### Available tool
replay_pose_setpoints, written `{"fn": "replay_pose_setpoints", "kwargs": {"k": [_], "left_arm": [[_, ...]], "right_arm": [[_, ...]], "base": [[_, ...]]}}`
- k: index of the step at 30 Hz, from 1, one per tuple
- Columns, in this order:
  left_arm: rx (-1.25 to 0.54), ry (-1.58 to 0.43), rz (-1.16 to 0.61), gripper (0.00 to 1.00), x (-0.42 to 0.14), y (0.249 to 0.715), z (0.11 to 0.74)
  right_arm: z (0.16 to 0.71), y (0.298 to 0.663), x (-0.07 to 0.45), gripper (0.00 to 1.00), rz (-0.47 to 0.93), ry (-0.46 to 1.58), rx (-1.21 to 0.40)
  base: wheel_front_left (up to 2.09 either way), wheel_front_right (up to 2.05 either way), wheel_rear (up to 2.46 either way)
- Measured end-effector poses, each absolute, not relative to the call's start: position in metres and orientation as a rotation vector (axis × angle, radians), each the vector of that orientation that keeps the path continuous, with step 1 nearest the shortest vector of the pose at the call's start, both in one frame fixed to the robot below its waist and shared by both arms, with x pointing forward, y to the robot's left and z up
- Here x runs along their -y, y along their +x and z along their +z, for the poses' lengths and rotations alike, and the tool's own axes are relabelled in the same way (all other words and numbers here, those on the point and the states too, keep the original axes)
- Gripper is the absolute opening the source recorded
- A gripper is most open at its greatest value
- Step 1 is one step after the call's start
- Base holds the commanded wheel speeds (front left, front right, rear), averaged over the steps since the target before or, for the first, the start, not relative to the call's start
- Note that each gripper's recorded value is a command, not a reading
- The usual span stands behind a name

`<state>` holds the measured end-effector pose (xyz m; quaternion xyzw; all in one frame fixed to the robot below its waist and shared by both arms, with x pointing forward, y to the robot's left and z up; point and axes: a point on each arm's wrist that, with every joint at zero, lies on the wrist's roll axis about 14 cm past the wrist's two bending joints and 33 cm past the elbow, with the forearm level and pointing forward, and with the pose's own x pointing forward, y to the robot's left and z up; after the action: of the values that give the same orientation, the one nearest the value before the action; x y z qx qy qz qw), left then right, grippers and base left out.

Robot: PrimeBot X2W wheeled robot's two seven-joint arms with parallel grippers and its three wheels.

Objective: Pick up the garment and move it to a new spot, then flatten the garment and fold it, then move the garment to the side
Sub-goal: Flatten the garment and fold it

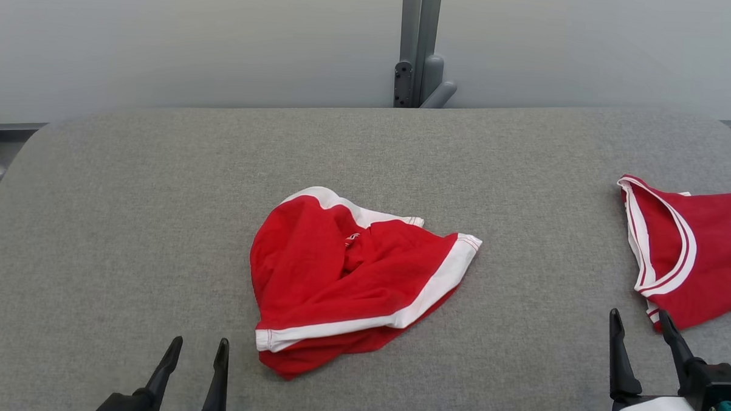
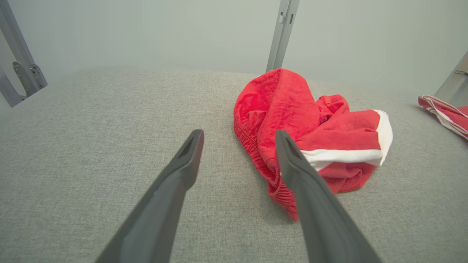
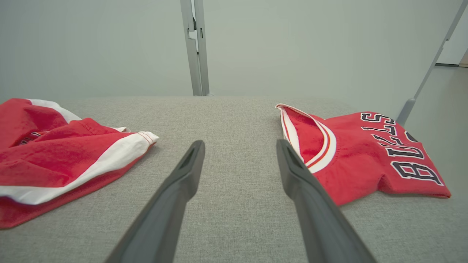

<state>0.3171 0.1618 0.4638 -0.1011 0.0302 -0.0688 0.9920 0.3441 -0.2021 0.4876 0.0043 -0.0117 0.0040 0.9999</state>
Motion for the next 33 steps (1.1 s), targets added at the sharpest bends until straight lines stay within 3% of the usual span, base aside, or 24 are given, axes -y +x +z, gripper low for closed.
{"fn": "replay_pose_setpoints", "kwargs": {"k": [5,11,17,23,33], "left_arm": [[-0.104,-0.182,-0.155,1.0,-0.16,0.314,0.452],[-0.223,-0.243,-0.167,1.0,-0.153,0.319,0.429],[-0.338,-0.287,-0.236,1.0,-0.133,0.332,0.427],[-0.425,-0.405,-0.285,1.0,-0.114,0.334,0.429],[-0.466,-0.494,-0.321,1.0,-0.105,0.34,0.43]], "right_arm": [[0.49,0.354,0.189,1.0,0.043,0.028,0.032],[0.498,0.39,0.142,1.0,0.227,-0.068,0.033],[0.487,0.435,0.111,1.0,0.395,-0.214,-0.105],[0.445,0.455,0.083,1.0,0.536,-0.292,-0.275],[0.406,0.47,0.068,1.0,0.615,-0.307,-0.369]], "base": [[0.0,0.0,0.0],[0.0,0.0,0.0],[0.0,0.0,0.0],[0.0,0.0,0.0],[0.0,0.0,0.0]]}}
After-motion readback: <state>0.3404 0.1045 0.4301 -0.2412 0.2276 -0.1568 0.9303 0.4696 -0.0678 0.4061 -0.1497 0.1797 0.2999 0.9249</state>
